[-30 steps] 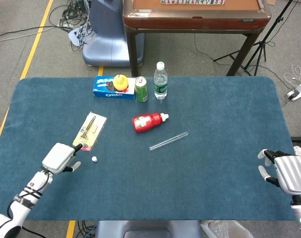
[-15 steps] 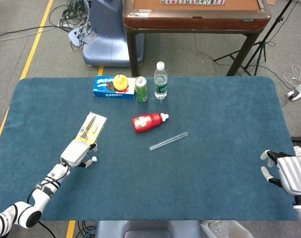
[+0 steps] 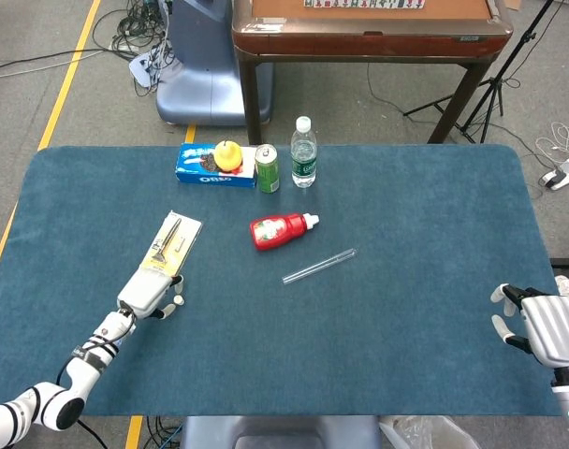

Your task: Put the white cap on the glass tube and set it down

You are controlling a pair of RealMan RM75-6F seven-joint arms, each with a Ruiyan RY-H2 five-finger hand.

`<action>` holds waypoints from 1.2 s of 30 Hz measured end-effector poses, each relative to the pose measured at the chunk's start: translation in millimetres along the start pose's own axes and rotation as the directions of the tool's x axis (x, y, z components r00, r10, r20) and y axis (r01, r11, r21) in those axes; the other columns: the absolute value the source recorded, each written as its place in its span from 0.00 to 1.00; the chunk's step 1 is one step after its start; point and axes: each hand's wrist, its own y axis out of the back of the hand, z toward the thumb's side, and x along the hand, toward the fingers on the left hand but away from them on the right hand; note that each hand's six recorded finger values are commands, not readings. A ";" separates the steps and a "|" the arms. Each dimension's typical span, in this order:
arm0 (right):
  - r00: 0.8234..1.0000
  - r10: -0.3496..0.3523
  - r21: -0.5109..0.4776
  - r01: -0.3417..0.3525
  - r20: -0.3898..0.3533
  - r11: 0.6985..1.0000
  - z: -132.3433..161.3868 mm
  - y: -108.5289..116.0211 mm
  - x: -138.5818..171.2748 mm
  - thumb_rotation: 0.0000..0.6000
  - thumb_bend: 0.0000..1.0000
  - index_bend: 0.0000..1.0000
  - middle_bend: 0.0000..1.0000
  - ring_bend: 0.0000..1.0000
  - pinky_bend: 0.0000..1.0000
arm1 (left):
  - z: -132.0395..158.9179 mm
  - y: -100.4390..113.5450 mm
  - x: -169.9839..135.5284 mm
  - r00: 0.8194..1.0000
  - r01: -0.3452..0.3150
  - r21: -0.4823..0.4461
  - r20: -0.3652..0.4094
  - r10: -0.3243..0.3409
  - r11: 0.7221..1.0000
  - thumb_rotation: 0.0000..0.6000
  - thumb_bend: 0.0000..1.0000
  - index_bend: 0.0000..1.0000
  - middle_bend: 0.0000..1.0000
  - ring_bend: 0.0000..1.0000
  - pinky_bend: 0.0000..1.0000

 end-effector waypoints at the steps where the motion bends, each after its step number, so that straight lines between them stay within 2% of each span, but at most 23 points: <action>1: 1.000 0.000 0.000 0.000 0.001 1.000 -0.2 0.0 0.1 1.00 0.33 0.48 0.58 0.56 0.71 | 0.9 0.0 0.7 1.000 -0.001 -0.001 0.002 0.001 1.000 1.00 0.25 0.47 1.00 1.00 1.00; 36: 1.000 0.007 -0.005 -0.007 0.028 1.000 -5.2 0.2 5.8 1.00 0.31 0.48 0.58 0.58 0.71 | 3.9 -8.1 7.6 1.000 0.022 0.006 -0.008 -0.022 1.000 1.00 0.25 0.51 1.00 1.00 1.00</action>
